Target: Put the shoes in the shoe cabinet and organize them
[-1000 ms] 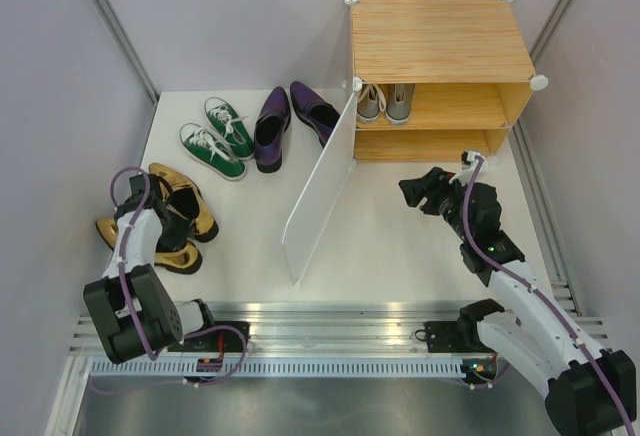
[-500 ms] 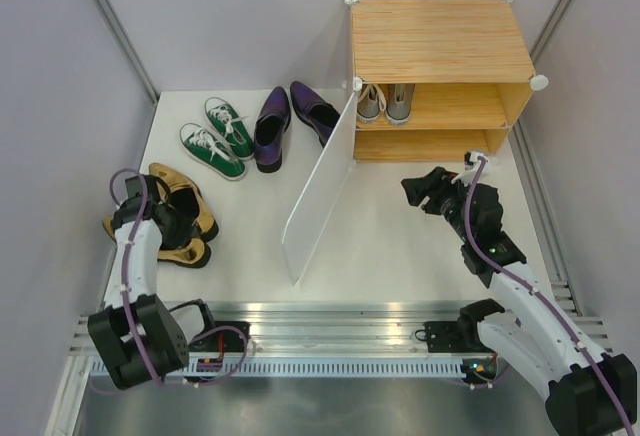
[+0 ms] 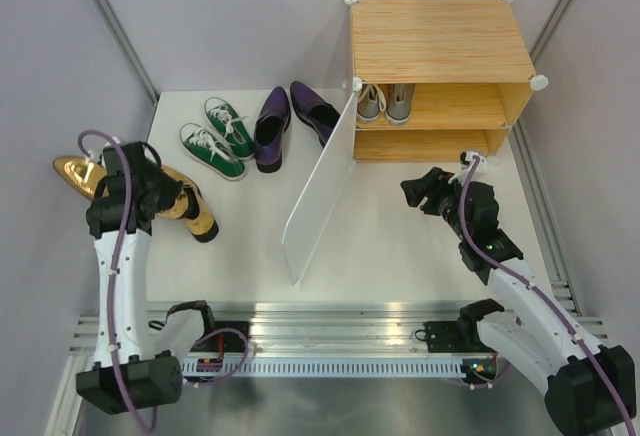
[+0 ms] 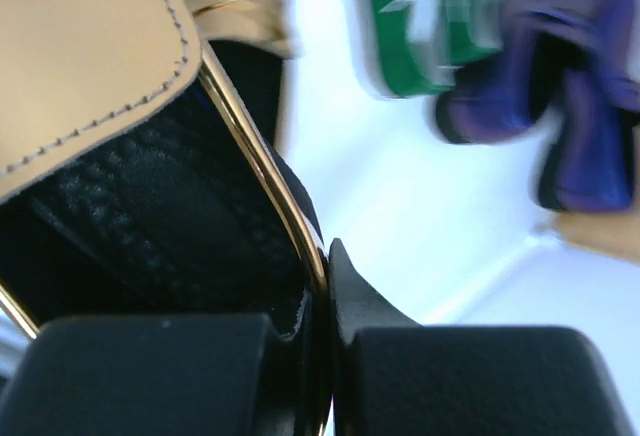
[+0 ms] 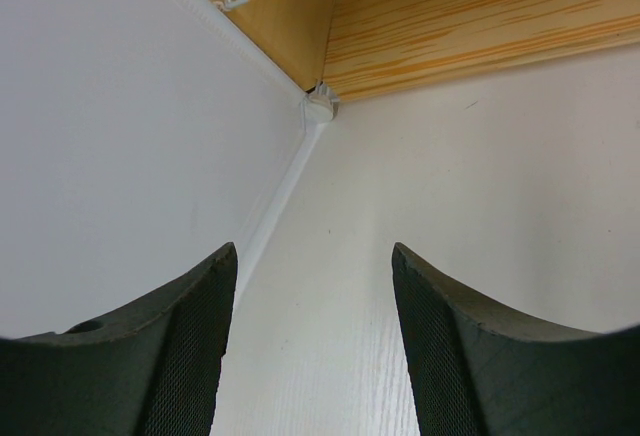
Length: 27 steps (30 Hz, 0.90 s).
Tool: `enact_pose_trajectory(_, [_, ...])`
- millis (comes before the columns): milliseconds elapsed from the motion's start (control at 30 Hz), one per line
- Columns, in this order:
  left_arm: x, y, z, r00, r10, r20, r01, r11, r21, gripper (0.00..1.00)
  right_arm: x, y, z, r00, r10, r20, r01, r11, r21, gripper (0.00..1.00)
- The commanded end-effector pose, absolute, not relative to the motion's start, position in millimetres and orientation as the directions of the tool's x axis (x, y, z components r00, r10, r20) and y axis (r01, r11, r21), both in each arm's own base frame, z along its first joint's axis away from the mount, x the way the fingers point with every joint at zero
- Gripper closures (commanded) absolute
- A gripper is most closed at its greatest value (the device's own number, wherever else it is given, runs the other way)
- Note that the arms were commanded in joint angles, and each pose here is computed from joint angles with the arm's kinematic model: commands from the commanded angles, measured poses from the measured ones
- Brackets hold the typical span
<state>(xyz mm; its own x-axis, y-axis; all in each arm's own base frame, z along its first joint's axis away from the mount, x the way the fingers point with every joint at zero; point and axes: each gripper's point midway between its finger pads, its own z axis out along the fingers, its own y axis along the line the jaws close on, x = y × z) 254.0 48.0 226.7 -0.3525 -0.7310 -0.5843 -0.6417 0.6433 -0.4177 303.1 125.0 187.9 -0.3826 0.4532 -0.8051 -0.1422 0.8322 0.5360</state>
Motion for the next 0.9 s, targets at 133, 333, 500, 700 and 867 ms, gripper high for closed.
enact_pose_trajectory(133, [318.5,-47.0,415.3,-0.216,-0.498,-0.840,-0.241,0.861,-0.448,0.98,302.8,121.5,226.7,-0.311,0.461,-0.831,-0.174,0.832,0.527,0.31])
enact_pose_trajectory(333, [316.4,-135.3,494.1,-0.161,-0.352,-0.922,-0.029,0.935,-0.352,0.98,293.8,80.8,255.6,-0.192,0.481,-0.856,-0.020,0.870,0.493,0.30])
enact_pose_trajectory(500, [289.1,-224.7,519.3,-0.125,-0.178,-0.976,0.131,0.972,-0.194,0.98,261.3,9.4,296.5,0.073,0.512,-0.856,0.219,0.829,0.515,0.28])
enact_pose_trajectory(700, [245.1,-327.0,503.0,-0.139,-0.029,-0.990,0.371,0.925,-0.080,0.98,199.5,-63.3,347.0,0.381,0.488,-0.785,0.392,0.684,0.616,0.23])
enact_pose_trajectory(867, [201.9,-413.3,423.5,-0.375,0.051,-0.926,0.617,0.759,-0.208,0.98,155.6,-91.9,364.2,0.519,0.463,-0.718,0.391,0.618,0.682,0.23])
